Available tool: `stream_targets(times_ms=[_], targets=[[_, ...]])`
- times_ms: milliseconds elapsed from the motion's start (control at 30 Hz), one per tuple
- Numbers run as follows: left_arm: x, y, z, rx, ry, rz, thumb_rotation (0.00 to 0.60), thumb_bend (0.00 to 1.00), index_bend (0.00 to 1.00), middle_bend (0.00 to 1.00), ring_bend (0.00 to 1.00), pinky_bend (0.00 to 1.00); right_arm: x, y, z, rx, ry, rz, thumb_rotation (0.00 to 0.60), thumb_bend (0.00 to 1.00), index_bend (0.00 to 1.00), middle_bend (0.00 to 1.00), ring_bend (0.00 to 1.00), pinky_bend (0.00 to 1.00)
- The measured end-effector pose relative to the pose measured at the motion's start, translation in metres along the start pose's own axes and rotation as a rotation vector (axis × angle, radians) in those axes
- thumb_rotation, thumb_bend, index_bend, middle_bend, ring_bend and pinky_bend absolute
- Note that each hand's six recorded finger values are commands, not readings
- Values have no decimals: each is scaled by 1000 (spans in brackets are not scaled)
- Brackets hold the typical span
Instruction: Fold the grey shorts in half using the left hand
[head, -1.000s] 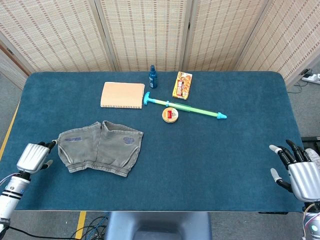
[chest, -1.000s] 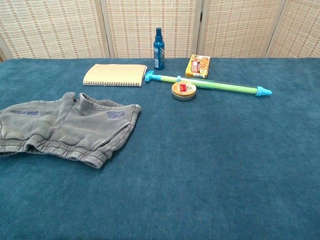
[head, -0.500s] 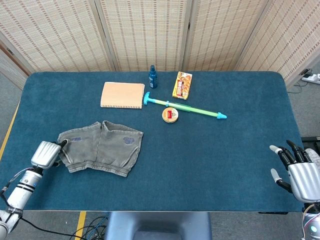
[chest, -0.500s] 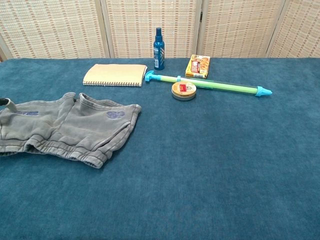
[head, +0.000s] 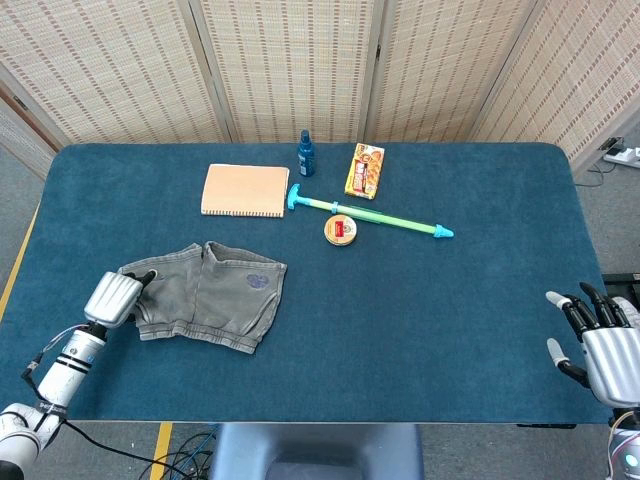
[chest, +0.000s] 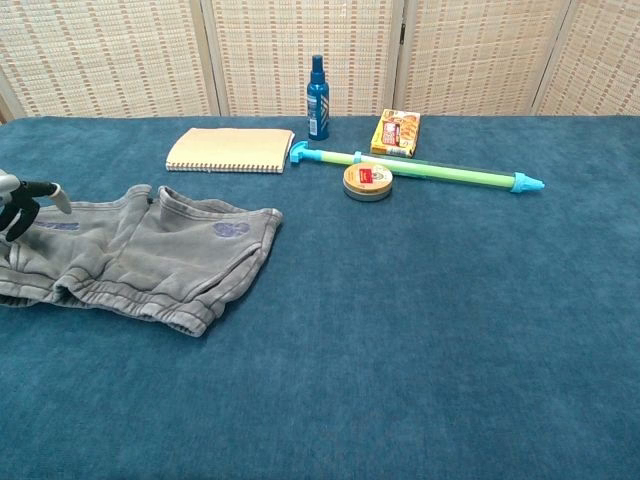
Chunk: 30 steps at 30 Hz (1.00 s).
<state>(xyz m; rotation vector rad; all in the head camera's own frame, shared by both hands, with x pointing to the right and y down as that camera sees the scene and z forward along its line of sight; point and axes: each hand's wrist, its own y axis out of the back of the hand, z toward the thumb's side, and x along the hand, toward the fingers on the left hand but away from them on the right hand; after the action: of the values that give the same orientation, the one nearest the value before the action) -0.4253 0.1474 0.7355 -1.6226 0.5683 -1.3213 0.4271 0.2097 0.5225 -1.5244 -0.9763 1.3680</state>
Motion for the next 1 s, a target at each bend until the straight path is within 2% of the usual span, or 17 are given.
stream_targets(times_ms=[400,500,833,1000], targets=[[1,-3,-12,-24,57,-15,600,177,484,854,772,843,-4,-3,2,-2,7,3,600,355,198,277,187,204],[1,-4,-12,-41,62,-16,600,222,517,870,786,843,-4,-3,2,-2,7,2,600,355,198,279,197,213],[4,-3,-14,-65,69,-15,600,373,539,882,794,844,-5,-4,1,-5,6,4,600,355,198,286,224,222],[4,-2,-13,-95,75,-4,600,512,559,887,798,845,-5,-5,1,-4,6,4,600,355,198,288,231,222]])
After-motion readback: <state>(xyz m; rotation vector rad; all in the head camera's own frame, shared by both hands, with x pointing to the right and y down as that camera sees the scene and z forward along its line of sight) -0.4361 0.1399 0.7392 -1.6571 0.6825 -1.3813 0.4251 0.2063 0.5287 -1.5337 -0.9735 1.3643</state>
